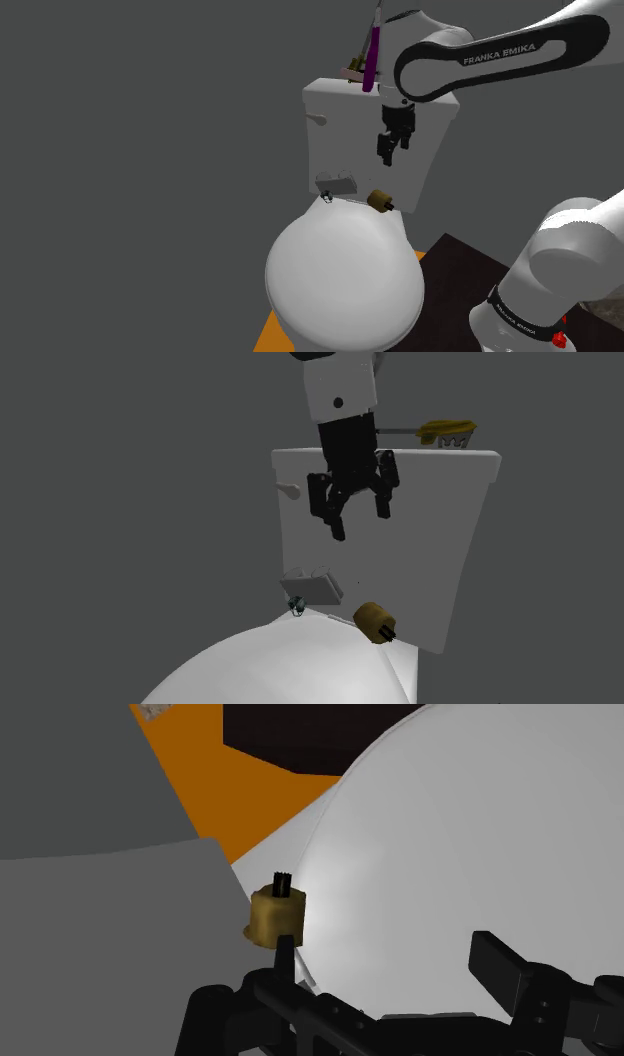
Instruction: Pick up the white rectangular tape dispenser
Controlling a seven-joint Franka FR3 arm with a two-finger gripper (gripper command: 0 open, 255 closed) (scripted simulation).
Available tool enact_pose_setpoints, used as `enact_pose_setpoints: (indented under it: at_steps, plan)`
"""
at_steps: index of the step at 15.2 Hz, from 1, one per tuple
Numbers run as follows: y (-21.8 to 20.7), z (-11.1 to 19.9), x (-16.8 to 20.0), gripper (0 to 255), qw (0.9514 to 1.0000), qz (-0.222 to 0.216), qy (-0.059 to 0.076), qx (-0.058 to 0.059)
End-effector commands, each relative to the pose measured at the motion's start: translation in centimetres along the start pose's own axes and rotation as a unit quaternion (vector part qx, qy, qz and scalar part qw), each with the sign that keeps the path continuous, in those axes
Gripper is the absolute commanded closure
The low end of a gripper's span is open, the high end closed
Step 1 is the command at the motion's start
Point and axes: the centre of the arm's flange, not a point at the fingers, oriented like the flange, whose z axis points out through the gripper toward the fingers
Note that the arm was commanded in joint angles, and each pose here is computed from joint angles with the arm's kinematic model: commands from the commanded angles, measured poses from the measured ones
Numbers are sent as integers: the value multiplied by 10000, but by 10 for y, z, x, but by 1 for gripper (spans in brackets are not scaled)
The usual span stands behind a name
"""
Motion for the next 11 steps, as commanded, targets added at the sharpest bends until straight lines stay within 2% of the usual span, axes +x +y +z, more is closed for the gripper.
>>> enact_pose_setpoints:
  at_steps: [1, 11]
  plan:
    - [-2, 15, 22, 0, 9999, -8, -55, -104]
    - [-4, 92, 138, 0, 9975, -27, -341, -625]
